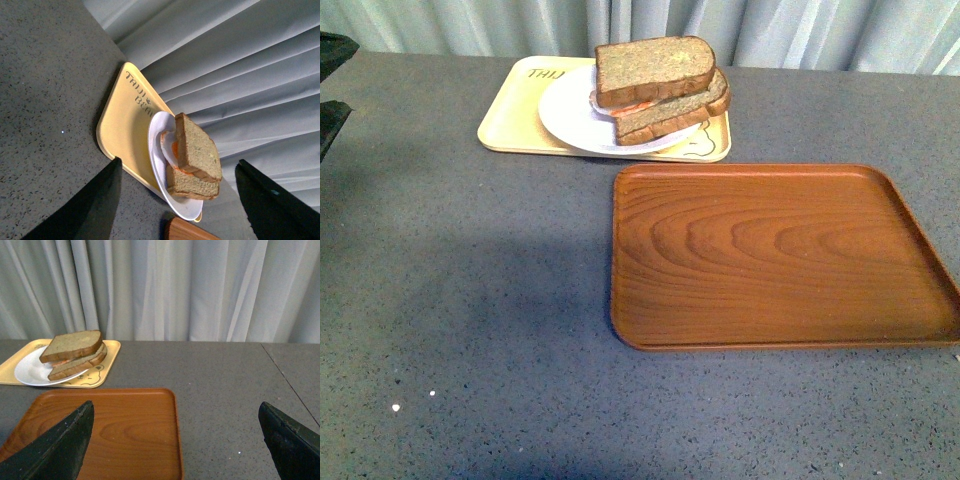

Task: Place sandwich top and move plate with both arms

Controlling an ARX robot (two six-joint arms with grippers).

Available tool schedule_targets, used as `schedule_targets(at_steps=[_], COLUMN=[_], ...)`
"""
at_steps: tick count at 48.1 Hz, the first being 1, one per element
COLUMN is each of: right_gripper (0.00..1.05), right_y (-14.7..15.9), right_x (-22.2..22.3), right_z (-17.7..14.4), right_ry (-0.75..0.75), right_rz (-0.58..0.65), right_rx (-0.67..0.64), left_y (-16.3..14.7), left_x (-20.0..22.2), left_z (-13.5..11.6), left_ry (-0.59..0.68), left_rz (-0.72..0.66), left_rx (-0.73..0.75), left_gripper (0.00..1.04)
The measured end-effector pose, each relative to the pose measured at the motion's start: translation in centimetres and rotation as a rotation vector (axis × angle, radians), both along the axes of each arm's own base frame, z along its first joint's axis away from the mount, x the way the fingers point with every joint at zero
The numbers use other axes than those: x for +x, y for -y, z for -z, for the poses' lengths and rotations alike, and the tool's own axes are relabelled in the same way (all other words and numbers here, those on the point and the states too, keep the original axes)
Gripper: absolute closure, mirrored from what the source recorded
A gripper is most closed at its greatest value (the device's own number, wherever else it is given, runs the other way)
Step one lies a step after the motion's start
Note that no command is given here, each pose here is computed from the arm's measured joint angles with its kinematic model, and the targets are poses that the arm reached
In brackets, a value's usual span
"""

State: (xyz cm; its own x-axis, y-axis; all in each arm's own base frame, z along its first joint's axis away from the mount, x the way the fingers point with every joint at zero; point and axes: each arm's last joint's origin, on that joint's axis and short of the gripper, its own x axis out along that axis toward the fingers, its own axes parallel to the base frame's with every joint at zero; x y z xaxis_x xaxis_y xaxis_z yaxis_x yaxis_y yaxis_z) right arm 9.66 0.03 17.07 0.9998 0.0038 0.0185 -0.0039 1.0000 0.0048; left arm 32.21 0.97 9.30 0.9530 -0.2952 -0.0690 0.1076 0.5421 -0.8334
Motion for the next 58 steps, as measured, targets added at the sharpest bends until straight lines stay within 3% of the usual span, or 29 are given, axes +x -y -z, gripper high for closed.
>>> schedule_targets(at_steps=[16, 20, 24, 30, 58], right_gripper=[0.09, 0.09, 0.09, 0.09, 0.09], right_y=[0.0, 0.0, 0.0, 0.0, 0.0], right_x=[0.0, 0.0, 0.0, 0.0, 0.0], right_z=[0.0, 0.0, 0.0, 0.0, 0.0], right_ry=[0.0, -0.001, 0.002, 0.001, 0.001], right_rz=[0.0, 0.005, 0.002, 0.004, 0.004], right_rx=[0.0, 0.0, 0.0, 0.0, 0.0], left_y=[-0.1, 0.5, 1.0, 0.9, 0.9], left_x=[-0.6, -7.2, -12.8, -14.5, -18.8], left_z=[0.5, -2.0, -4.6, -5.1, -7.5], left_ry=[-0.015, 0.011, 0.145, 0.173, 0.211], left_rz=[-0.039, -0.226, -0.241, -0.237, -0.245], left_rx=[0.039, 0.383, 0.728, 0.893, 0.959], left_gripper=[0.87, 1.03, 1.03, 1.03, 1.03])
